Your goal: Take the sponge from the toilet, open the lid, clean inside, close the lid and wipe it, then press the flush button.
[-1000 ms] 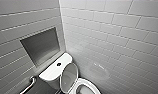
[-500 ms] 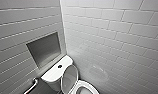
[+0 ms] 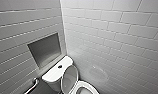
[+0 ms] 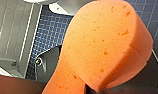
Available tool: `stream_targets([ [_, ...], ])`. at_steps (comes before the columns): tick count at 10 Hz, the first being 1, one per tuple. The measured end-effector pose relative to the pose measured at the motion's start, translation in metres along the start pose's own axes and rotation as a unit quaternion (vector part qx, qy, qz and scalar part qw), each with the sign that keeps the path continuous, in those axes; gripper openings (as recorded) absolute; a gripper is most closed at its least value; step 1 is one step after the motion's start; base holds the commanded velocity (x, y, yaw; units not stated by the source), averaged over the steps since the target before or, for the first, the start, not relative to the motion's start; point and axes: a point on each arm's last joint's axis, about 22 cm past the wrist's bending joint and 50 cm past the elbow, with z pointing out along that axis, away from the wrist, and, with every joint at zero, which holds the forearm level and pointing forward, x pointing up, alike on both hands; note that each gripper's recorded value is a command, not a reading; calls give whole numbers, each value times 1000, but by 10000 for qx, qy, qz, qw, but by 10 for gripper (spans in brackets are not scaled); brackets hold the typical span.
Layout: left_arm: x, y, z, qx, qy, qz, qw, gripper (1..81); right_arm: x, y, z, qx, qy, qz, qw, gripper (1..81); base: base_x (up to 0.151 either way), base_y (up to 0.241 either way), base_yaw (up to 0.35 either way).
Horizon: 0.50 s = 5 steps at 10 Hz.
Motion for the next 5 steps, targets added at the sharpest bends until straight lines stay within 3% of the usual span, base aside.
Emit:
stream_targets([
  [2, -15, -7, 8, 563, 29, -283, 9980, 811, -4, -5, 6, -29, -28, -10, 10000, 10, 0, 0, 0],
  [3, -9, -4, 12, 758, 92, -236, 9968, 811, -6, -8, 9, -31, -38, -9, 10000, 10, 0, 0, 0],
  [5, -2, 1, 18, 1043, 134, 184, 9943, 811, -12, -9, 11, -66, -123, -10, 9999, 10, 0, 0, 0],
])
